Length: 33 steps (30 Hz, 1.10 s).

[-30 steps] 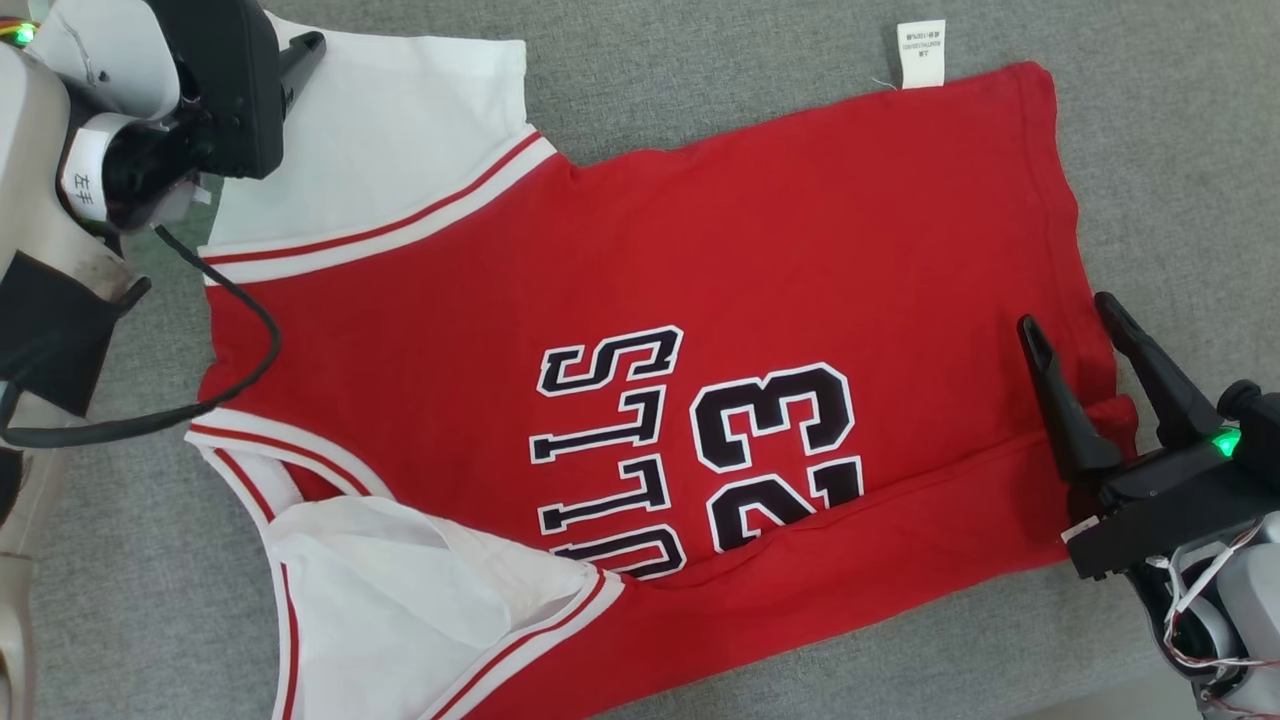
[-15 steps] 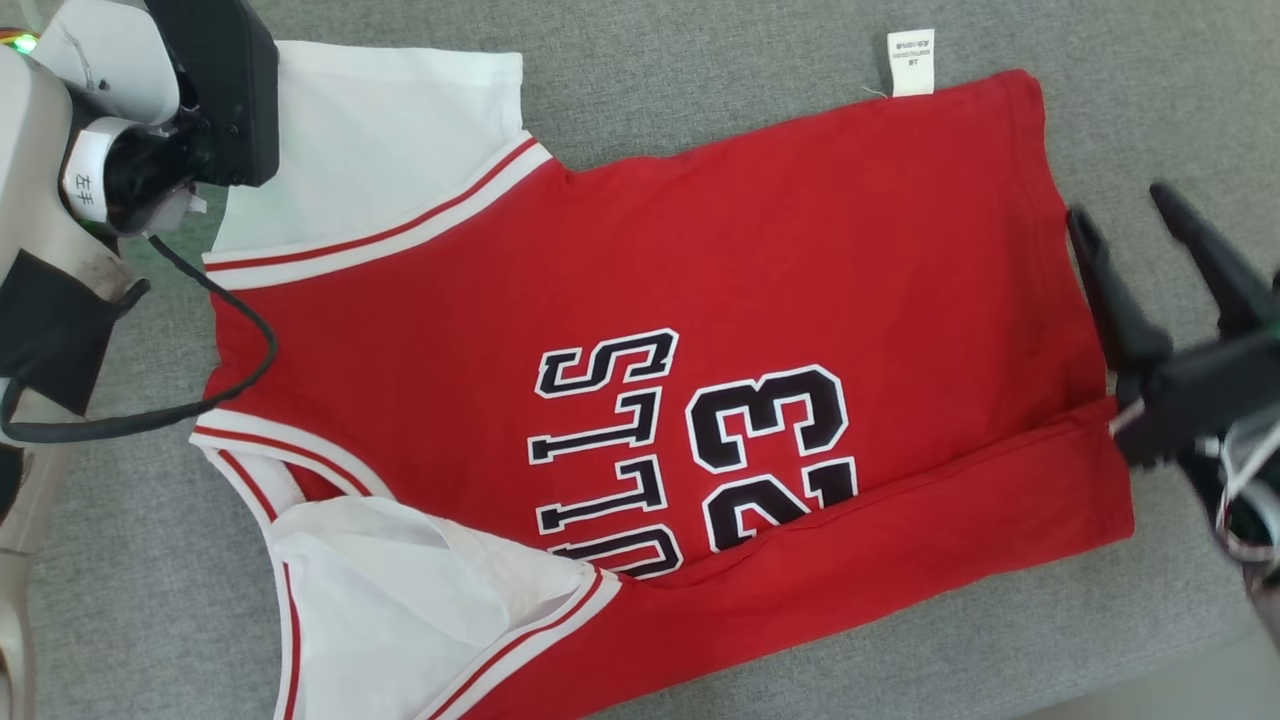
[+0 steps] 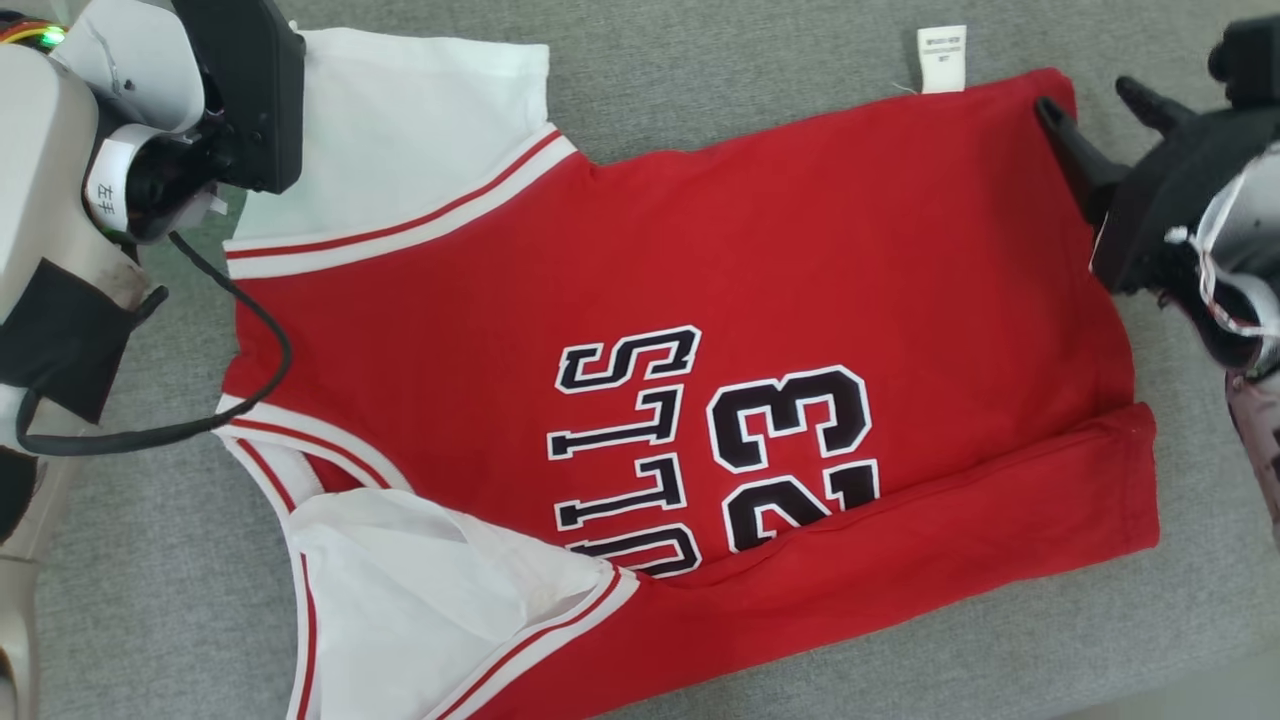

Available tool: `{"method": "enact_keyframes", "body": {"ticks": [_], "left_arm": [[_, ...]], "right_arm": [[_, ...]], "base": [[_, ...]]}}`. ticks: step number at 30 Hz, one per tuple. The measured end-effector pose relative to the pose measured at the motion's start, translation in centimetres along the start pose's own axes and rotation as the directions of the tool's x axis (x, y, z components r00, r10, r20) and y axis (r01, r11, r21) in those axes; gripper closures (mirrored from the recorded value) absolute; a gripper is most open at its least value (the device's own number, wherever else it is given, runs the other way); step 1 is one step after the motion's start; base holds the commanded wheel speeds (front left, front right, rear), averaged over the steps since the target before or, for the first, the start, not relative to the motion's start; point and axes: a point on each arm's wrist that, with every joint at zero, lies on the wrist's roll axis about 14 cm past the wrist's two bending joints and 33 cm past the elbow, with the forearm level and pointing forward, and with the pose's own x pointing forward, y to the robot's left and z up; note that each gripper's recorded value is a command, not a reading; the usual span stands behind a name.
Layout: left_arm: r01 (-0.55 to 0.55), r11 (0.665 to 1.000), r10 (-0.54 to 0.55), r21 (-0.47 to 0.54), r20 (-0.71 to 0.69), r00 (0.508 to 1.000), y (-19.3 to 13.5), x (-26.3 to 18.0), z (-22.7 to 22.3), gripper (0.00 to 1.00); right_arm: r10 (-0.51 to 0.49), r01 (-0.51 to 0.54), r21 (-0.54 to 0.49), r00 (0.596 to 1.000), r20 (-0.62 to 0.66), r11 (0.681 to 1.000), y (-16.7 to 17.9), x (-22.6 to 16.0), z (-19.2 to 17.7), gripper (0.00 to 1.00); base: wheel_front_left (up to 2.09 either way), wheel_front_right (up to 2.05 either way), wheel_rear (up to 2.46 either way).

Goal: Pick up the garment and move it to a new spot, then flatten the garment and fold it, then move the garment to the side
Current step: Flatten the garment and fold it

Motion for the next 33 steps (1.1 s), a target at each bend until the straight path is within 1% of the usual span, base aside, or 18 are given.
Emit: {"method": "enact_keyframes", "body": {"ticks": [2, 4, 7, 8, 9, 10, 11, 12, 13, 14, 16, 17, 18, 22, 24, 29, 33], "left_arm": [[-0.002, 1.0, 0.002, 0.003, 0.001, 1.0, 0.1, -0.1, -0.1, 1.0], [-0.001, 1.0, 0.001, 0.012, -0.001, 1.0, 0.1, -0.2, -0.2, 1.0], [0.001, 1.0, -0.001, 0.013, -0.002, 1.0, 0.1, -0.3, -0.3, 1.0], [0.003, 1.0, -0.003, 0.011, -0.003, 1.0, 0.1, -0.3, -0.4, 1.0], [0.003, 1.0, -0.003, 0.013, -0.004, 1.0, 0.1, -0.3, -0.4, 1.0], [0.002, 1.0, -0.002, 0.016, -0.006, 1.0, 0.2, -0.3, -0.5, 1.0], [0.001, 1.0, -0.001, 0.018, -0.009, 1.0, 0.2, -0.4, -0.5, 1.0], [0.0, 1.0, 0.0, 0.019, -0.01, 1.0, 0.2, -0.4, -0.6, 1.0], [-0.001, 1.0, 0.001, 0.02, -0.011, 1.0, 0.2, -0.4, -0.6, 1.0], [-0.001, 1.0, 0.002, 0.021, -0.014, 1.0, 0.2, -0.5, -0.7, 1.0], [-0.002, 1.0, 0.002, 0.023, -0.017, 1.0, 0.2, -0.6, -0.7, 1.0], [-0.001, 1.0, 0.001, 0.021, -0.019, 1.0, 0.2, -0.6, -0.8, 1.0], [-0.001, 1.0, 0.001, 0.022, -0.022, 1.0, 0.2, -0.6, -0.8, 1.0], [-0.004, 0.999, 0.005, 0.038, -0.029, 1.0, 0.2, -0.7, -0.9, 1.0], [-0.014, 0.998, 0.014, 0.054, 0.004, 1.0, 0.4, -0.9, -0.3, 1.0], [-0.029, 0.997, 0.026, 0.067, 0.035, 0.999, 0.9, -1.4, 0.2, 1.0], [-0.041, 0.997, 0.033, 0.071, 0.112, 0.993, 1.3, -2.1, 1.7, 1.0]], "right_arm": [[-0.003, 0.003, 0.001, 1.0, -0.01, 1.0, 0.0, 0.5, 0.3, 0.0], [-0.004, 0.005, 0.009, 0.999, -0.047, 1.0, 0.1, 1.2, 0.0, 0.04], [-0.002, 0.003, 0.013, 0.998, -0.059, 1.0, 0.3, 1.5, 0.0, 0.07], [-0.002, 0.003, 0.014, 0.998, -0.064, 1.0, 0.3, 1.7, 0.1, 0.15], [-0.002, 0.003, 0.016, 0.997, -0.072, 1.0, 0.3, 1.8, 0.2, 0.25], [-0.002, 0.003, 0.017, 0.997, -0.078, 1.0, 0.4, 2.0, 0.2, 0.27], [-0.002, 0.003, 0.017, 0.997, -0.083, 1.0, 0.4, 2.1, 0.2, 0.35], [-0.004, 0.006, 0.019, 0.996, -0.094, 1.0, 0.4, 2.2, 0.1, 0.4], [-0.005, 0.007, 0.019, 0.995, -0.104, 1.0, 0.4, 2.2, 0.0, 0.51], [-0.007, 0.01, 0.022, 0.993, -0.114, 1.0, 0.3, 2.3, -0.2, 0.6], [-0.01, 0.013, 0.023, 0.991, -0.135, 1.0, 0.2, 2.3, -0.4, 0.75], [-0.009, 0.012, 0.022, 0.99, -0.139, 1.0, 0.3, 2.4, -0.3, 0.8], [-0.008, 0.011, 0.019, 0.99, -0.138, 1.0, 0.3, 2.4, -0.2, 1.0], [-0.004, 0.005, 0.007, 0.991, -0.131, 1.0, 0.5, 2.4, 0.3, 1.0], [-0.001, 0.002, 0.007, 0.993, -0.115, 1.0, 0.6, 2.4, 0.7, 1.0], [0.005, -0.004, 0.011, 0.996, -0.09, 1.0, 0.6, 2.5, 1.4, 1.0], [0.008, -0.008, 0.006, 1.0, -0.028, 1.0, 0.6, 2.5, 2.7, 1.0]], "base": [[0.0, 0.0, 0.0], [0.0, 0.0, 0.0], [0.0, 0.0, 0.0], [0.0, 0.0, 0.0], [0.0, 0.0, 0.0], [0.0, 0.0, 0.0], [0.0, 0.0, 0.0], [0.0, 0.0, 0.0], [0.0, 0.0, 0.0], [0.0, 0.0, 0.0], [0.0, 0.0, 0.0], [0.0, 0.0, 0.0], [0.0, 0.0, 0.0], [0.0, 0.0, 0.0], [0.0, 0.0, 0.0], [0.0, 0.0, 0.0], [0.0, 0.0, 0.0]]}}
